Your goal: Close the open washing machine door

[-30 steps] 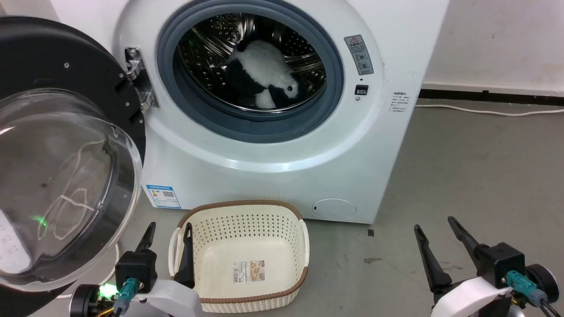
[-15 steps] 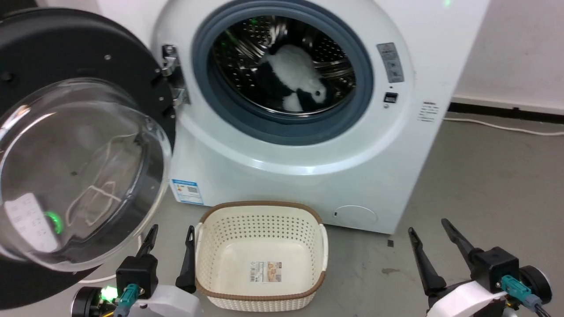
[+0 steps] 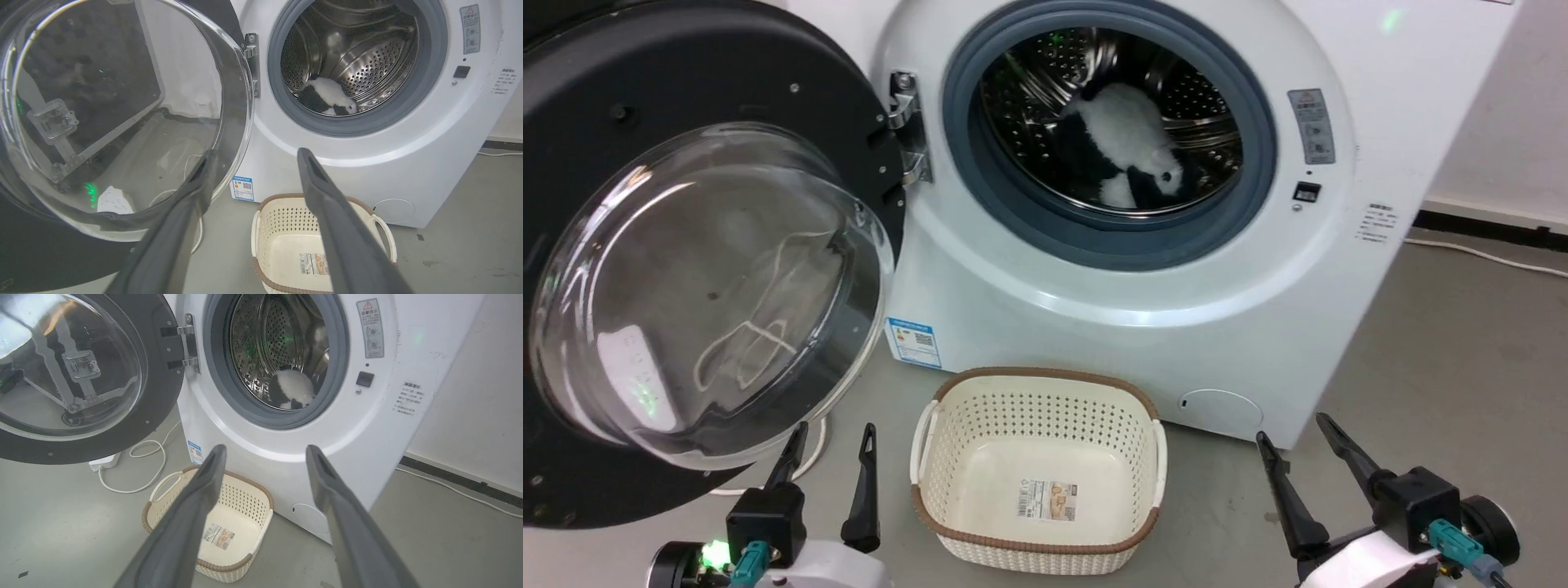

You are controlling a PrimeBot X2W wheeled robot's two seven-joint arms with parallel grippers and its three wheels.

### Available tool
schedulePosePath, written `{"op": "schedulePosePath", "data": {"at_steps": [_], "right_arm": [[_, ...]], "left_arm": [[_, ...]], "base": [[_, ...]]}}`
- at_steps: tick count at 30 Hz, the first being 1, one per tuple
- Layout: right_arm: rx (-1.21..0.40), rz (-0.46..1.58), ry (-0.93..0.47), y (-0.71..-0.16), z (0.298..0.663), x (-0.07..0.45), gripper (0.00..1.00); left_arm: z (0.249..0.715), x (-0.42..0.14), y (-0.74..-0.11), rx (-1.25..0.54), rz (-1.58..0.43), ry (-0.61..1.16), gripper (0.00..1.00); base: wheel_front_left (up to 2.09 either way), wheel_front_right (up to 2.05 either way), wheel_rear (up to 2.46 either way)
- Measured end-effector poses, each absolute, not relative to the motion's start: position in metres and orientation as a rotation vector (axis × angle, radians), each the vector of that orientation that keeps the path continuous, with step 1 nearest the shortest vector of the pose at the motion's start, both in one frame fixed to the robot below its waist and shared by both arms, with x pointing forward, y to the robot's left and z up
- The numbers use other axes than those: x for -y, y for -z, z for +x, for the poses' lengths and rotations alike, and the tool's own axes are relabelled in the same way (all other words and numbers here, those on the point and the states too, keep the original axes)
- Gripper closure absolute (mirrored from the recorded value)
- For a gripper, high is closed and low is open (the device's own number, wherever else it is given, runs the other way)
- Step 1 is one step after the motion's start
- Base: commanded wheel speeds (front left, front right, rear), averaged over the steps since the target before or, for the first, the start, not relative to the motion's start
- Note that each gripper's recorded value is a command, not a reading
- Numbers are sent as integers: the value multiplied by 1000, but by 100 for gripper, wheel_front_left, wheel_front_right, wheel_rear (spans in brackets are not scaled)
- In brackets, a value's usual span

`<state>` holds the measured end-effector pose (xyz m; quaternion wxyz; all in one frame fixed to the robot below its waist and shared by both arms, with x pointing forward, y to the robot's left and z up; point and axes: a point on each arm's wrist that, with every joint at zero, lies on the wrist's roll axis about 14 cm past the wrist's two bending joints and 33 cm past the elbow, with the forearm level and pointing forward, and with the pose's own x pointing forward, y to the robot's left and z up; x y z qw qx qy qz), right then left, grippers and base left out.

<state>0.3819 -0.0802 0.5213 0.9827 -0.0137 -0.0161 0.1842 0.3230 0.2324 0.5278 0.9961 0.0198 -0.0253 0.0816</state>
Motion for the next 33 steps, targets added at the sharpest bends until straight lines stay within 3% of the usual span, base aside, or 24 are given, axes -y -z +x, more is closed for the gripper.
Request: {"op": "schedulePosePath", "data": {"at_steps": [24, 25, 26, 33], "right_arm": [[50, 1, -492, -521, 381, 39, 0], [53, 2, -497, -521, 381, 37, 0], [56, 4, -502, -521, 380, 36, 0], [65, 9, -553, -521, 378, 19, 0]], "left_arm": [[293, -261, -532, 92, 41, -257, 0], [292, -262, -532, 95, 41, -262, 65], [291, -263, -533, 98, 38, -265, 100], [277, -277, -542, 146, -2, -304, 100]], "base": [[0, 0, 0], [0, 0, 0], [0, 0, 0], [0, 0, 0]]}}
